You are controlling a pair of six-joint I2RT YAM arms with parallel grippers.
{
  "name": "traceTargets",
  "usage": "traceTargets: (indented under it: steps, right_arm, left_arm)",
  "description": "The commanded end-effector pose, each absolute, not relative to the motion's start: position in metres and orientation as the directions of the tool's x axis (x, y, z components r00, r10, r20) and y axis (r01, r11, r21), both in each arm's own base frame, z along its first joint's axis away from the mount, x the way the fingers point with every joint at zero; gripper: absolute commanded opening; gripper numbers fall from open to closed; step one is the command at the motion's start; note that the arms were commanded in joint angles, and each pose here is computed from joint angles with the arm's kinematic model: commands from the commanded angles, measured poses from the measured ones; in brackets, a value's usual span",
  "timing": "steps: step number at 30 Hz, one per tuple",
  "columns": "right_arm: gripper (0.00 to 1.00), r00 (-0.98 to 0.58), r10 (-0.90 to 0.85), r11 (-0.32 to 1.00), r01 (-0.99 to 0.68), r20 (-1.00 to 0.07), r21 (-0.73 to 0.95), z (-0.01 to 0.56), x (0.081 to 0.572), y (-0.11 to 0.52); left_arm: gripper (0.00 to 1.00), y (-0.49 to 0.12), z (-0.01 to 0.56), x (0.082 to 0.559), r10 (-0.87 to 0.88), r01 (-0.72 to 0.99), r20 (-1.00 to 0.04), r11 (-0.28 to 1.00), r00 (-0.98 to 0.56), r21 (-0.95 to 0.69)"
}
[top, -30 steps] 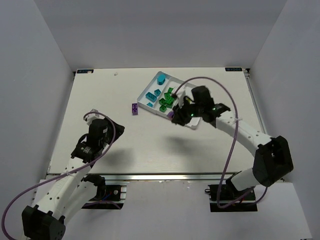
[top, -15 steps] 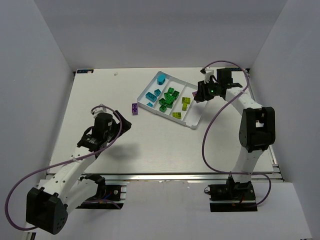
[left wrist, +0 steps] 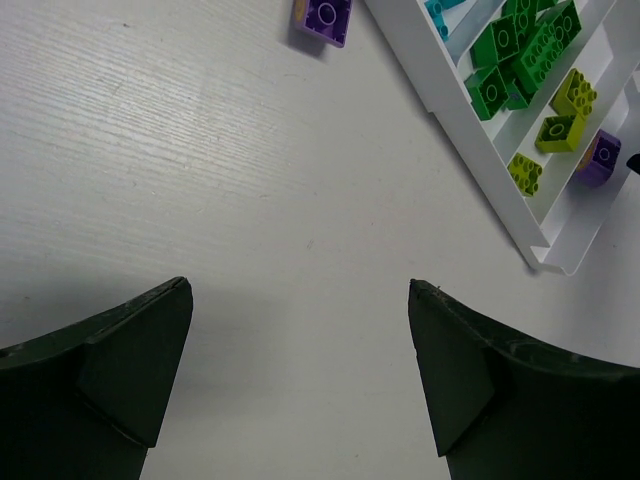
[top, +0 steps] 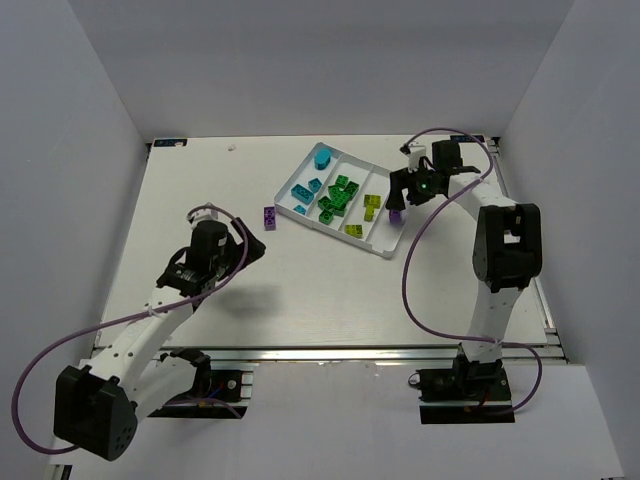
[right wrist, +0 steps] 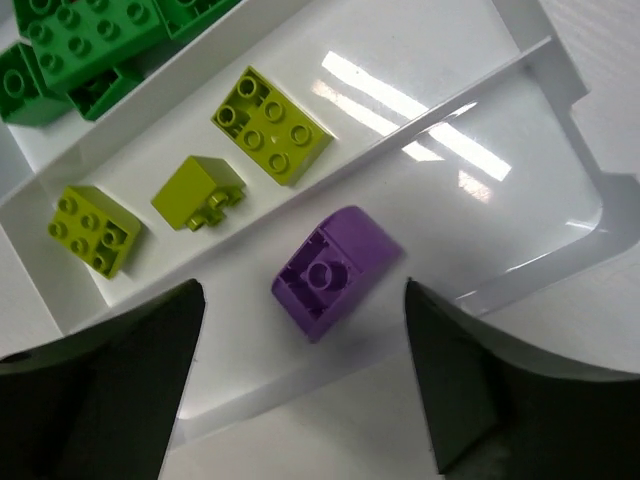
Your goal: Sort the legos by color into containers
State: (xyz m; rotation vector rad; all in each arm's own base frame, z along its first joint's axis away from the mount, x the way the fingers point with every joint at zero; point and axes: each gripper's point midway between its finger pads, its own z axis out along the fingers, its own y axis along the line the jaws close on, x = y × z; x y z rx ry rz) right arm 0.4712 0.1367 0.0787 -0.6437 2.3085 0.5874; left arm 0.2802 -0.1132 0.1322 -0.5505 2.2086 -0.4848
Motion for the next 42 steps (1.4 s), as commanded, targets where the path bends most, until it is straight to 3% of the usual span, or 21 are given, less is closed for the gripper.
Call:
traceTargets:
  steps: [1, 6, 11, 14, 17, 19, 33, 40, 42]
  right_arm:
    - [0.89, -0.600, -0.304, 0.767, -0.615, -0.740, 0.184, 0.105, 0.479, 0.130]
    - [0.89, -0.482, -0.331, 0.702, -0.700, -0.811, 0.129, 0.146, 0.469, 0.137]
    - [0.89, -0.297, -0.353, 0.460, -0.881, -0.887, 0.112, 0.189, 0.424, 0.164]
    - [0.79, -0.240, -0.317, 0.355, -0.927, -0.917, 0.120, 0.206, 0.400, 0.176]
    - [0.57, -0.230, -0.288, 0.311, -0.941, -0.930, 0.137, 0.216, 0.381, 0.181]
    - [0.52, -0.231, -0.283, 0.303, -0.942, -0.931, 0.142, 0.217, 0.376, 0.183]
    - [0.58, -0.251, -0.280, 0.332, -0.931, -0.927, 0.151, 0.216, 0.364, 0.179]
    - [0.59, -0.236, -0.280, 0.339, -0.931, -0.930, 0.135, 0.220, 0.363, 0.178]
    - [0.59, -0.237, -0.278, 0.343, -0.930, -0.931, 0.134, 0.220, 0.363, 0.177]
  left_arm:
    - [0.97, -0.115, 0.148, 0.288, -0.503, -0.183, -0.639, 0.846, -0.581, -0.500]
    - [0.94, -0.114, 0.140, 0.293, -0.436, -0.161, -0.654, 0.885, -0.618, -0.437]
    - [0.91, -0.117, 0.132, 0.304, -0.348, -0.112, -0.670, 0.922, -0.656, -0.370]
    - [0.91, -0.120, 0.122, 0.318, -0.260, -0.059, -0.680, 0.951, -0.686, -0.304]
    - [0.90, -0.126, 0.110, 0.338, -0.164, 0.004, -0.681, 0.971, -0.714, -0.238]
    - [0.88, -0.131, 0.094, 0.348, -0.125, 0.020, -0.655, 0.978, -0.745, -0.209]
    - [0.86, -0.142, 0.054, 0.445, -0.025, 0.010, -0.643, 0.999, -0.765, -0.050]
    - [0.77, -0.139, 0.043, 0.463, -0.018, -0.021, -0.631, 1.000, -0.776, -0.003]
    - [0.67, -0.137, 0.042, 0.464, -0.022, -0.029, -0.631, 1.000, -0.775, 0.001]
